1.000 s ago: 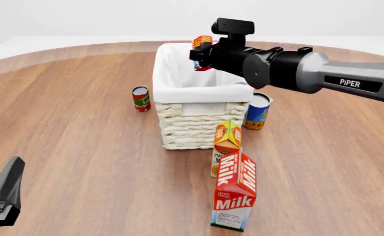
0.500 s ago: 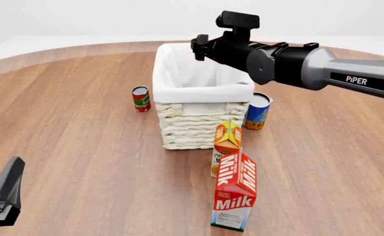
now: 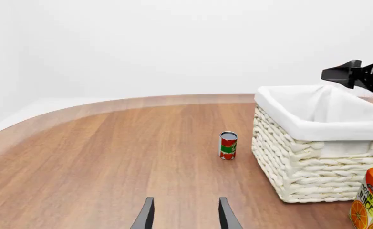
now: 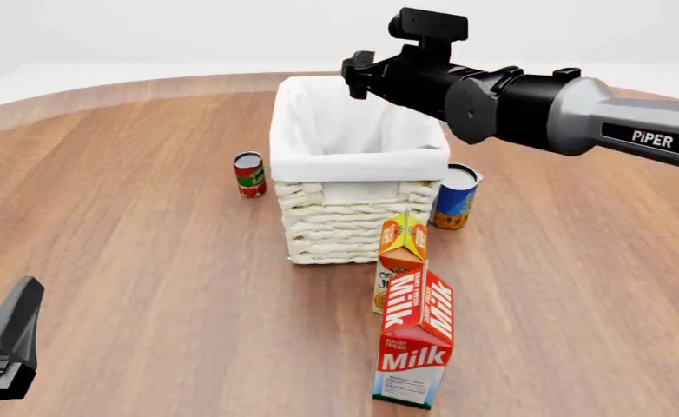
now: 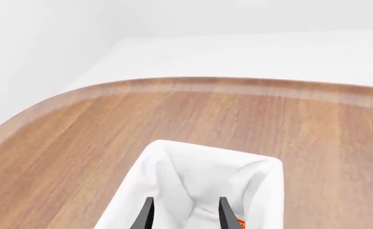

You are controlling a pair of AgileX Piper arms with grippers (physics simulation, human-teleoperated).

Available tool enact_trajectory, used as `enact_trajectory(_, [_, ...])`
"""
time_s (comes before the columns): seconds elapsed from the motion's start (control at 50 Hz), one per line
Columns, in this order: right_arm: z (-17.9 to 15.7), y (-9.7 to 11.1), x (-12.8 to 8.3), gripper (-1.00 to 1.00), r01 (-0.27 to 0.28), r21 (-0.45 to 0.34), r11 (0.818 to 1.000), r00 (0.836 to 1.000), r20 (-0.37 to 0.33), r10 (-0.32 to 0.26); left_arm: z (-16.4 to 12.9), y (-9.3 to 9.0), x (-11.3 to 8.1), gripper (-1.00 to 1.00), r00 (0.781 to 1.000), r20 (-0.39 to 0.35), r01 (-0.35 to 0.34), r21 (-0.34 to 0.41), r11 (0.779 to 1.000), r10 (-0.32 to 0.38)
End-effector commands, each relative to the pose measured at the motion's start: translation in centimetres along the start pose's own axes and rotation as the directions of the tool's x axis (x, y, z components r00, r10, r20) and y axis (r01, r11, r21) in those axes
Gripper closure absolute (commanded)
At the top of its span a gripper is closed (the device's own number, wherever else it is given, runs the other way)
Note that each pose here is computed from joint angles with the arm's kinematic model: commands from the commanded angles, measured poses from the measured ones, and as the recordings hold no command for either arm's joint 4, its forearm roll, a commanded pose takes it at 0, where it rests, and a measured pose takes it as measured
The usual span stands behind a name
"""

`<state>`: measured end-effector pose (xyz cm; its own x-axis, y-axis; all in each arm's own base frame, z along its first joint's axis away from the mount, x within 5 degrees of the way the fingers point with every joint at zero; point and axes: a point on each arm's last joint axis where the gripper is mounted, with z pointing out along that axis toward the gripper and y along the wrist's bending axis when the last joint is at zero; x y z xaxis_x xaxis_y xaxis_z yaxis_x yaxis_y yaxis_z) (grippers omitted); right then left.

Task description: Pick up the butter and put it in the basket.

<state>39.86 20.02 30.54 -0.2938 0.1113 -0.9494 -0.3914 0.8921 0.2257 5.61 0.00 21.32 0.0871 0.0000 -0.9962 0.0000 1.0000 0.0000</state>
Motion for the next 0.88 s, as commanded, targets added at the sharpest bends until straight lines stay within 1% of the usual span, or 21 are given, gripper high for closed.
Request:
enact_trajectory(0.02, [-1.0, 0.3, -0.8, -1.00, 0.006, -0.006, 1.000, 1.000, 0.017, -0.006, 0.0, 0.0, 0.0, -1.00, 1.000, 0.000, 0.000, 0.000, 1.000, 0.000])
enact_trajectory(0.26, [-1.0, 0.5, -0.7, -1.00, 0.005, -0.012, 1.000, 1.000, 0.020, -0.005, 0.0, 0.0, 0.0, -1.00, 1.000, 0.000, 0.000, 0.000, 1.000, 0.000])
enact_trajectory(0.7, [-2.0, 1.3, -1.3, -1.00, 0.036, -0.032, 0.999, 0.998, 0.047, -0.035, 0.0, 0.0, 0.0, -1.00, 1.000, 0.000, 0.000, 0.000, 1.000, 0.000])
enact_trajectory(0.88, [-2.1, 1.4, -1.2, -1.00, 0.033, -0.035, 0.999, 0.998, 0.047, -0.031, 0.0, 0.0, 0.0, -1.00, 1.000, 0.000, 0.000, 0.000, 1.000, 0.000])
